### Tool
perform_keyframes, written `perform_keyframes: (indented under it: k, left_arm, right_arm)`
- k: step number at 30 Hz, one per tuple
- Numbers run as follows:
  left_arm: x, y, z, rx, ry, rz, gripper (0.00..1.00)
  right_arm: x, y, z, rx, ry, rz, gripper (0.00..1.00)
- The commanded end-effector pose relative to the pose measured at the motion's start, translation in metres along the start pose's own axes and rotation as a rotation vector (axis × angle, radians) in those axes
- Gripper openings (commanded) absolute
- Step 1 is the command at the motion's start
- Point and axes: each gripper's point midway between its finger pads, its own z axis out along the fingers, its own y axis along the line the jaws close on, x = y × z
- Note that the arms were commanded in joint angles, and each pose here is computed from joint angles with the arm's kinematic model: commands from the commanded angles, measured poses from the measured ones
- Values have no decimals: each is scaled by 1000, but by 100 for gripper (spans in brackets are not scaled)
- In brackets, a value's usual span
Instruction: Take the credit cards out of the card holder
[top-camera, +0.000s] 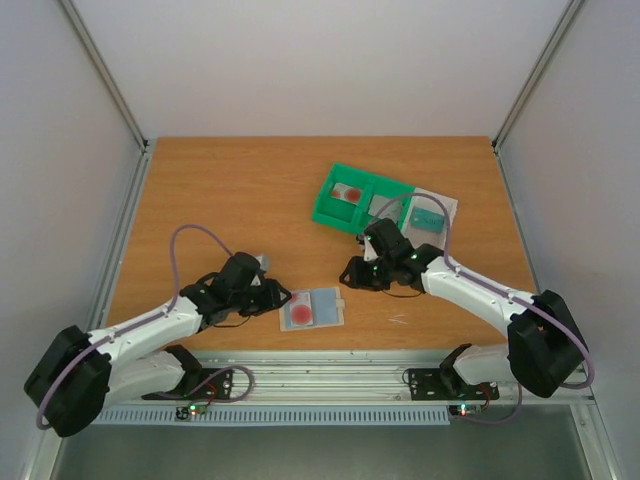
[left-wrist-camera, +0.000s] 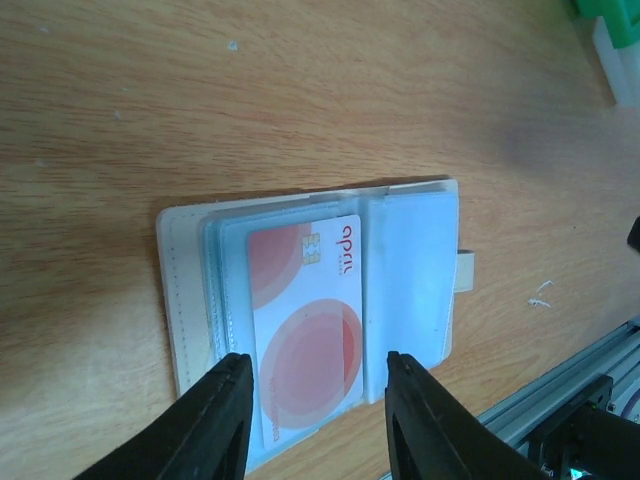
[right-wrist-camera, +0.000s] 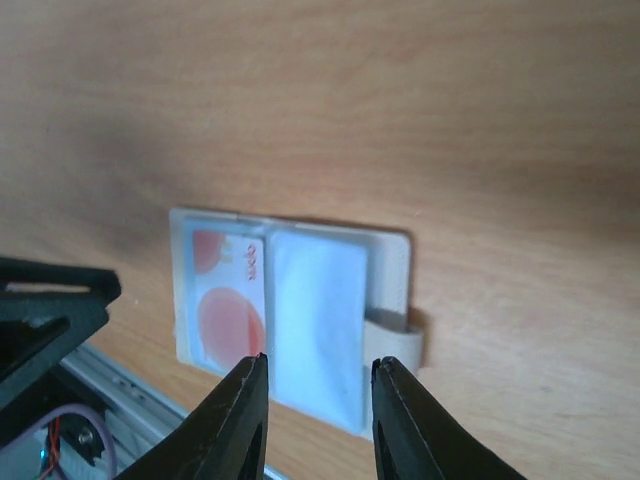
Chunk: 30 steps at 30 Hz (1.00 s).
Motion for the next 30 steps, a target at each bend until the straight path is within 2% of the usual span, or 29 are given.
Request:
perform_keyframes:
  k: [1, 13, 30]
  left_arm:
    - [-2, -14, 12, 86, 6, 13, 37]
    - [9, 4, 32, 42, 59, -9, 14]
    - [15, 14, 34, 8, 84, 3, 6]
  right_arm:
    - [15, 25, 14, -64, 14, -25, 31]
    - [59, 58, 66, -80, 104, -101, 27]
    - [67, 58, 92, -59, 138, -108, 25]
